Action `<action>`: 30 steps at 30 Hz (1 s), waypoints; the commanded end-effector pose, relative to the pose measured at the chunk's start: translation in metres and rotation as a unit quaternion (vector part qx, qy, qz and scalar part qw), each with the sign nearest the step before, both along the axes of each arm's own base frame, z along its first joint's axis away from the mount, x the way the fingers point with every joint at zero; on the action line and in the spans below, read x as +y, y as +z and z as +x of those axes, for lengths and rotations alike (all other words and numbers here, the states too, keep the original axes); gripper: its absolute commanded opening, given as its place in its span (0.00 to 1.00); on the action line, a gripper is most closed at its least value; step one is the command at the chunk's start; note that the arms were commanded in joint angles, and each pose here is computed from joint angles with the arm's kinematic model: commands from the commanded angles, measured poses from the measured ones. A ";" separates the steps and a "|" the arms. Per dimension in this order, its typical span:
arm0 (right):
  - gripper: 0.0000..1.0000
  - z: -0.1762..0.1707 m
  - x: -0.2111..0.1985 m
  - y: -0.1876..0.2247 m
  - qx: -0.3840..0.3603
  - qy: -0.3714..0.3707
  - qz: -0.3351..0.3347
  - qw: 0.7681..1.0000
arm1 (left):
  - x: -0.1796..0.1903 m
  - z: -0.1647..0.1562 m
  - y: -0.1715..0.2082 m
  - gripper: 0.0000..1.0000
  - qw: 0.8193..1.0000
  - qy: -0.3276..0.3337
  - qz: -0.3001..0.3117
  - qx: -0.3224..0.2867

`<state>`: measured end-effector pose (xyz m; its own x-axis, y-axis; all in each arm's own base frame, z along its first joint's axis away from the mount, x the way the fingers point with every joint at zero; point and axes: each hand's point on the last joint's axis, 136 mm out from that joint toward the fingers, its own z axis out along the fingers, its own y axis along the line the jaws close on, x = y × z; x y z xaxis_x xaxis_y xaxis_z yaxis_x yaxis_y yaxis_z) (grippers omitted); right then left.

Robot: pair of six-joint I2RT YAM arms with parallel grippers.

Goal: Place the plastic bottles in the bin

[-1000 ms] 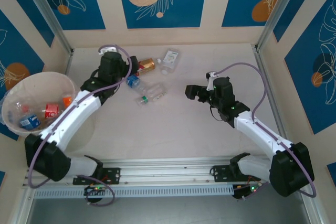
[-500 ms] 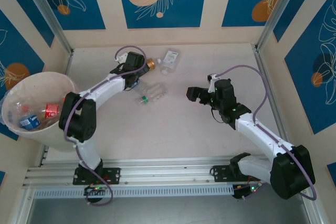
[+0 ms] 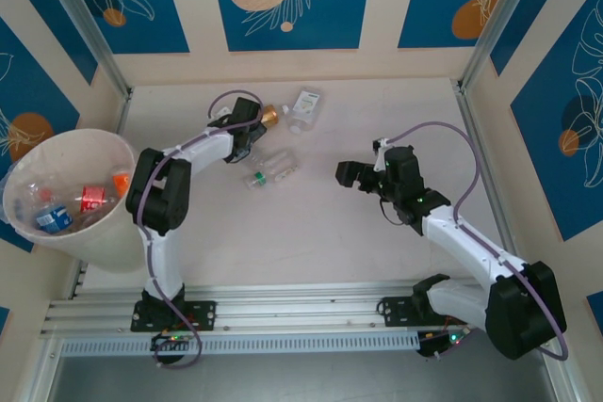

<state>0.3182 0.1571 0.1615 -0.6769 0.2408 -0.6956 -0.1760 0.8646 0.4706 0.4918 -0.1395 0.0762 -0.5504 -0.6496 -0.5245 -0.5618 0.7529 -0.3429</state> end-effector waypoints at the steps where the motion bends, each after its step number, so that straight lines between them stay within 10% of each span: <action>1: 1.00 0.010 0.010 0.013 -0.006 0.013 0.009 1.000 | 0.006 0.004 -0.012 1.00 1.000 0.027 -0.006 0.006; 19: 1.00 0.019 0.020 -0.002 0.003 0.036 -0.029 0.999 | 0.004 0.002 -0.047 0.71 0.999 0.013 -0.031 -0.003; 30: 1.00 0.024 0.021 0.011 -0.020 0.039 -0.035 0.998 | 0.025 -0.012 -0.001 0.50 0.997 -0.017 0.001 -0.078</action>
<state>0.3354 0.1743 0.1540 -0.7002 0.1443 -0.6993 -0.2278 0.8831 0.4103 0.4733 -0.1223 0.0453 -0.5297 -0.6491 -0.5460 -0.5185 0.7572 -0.3972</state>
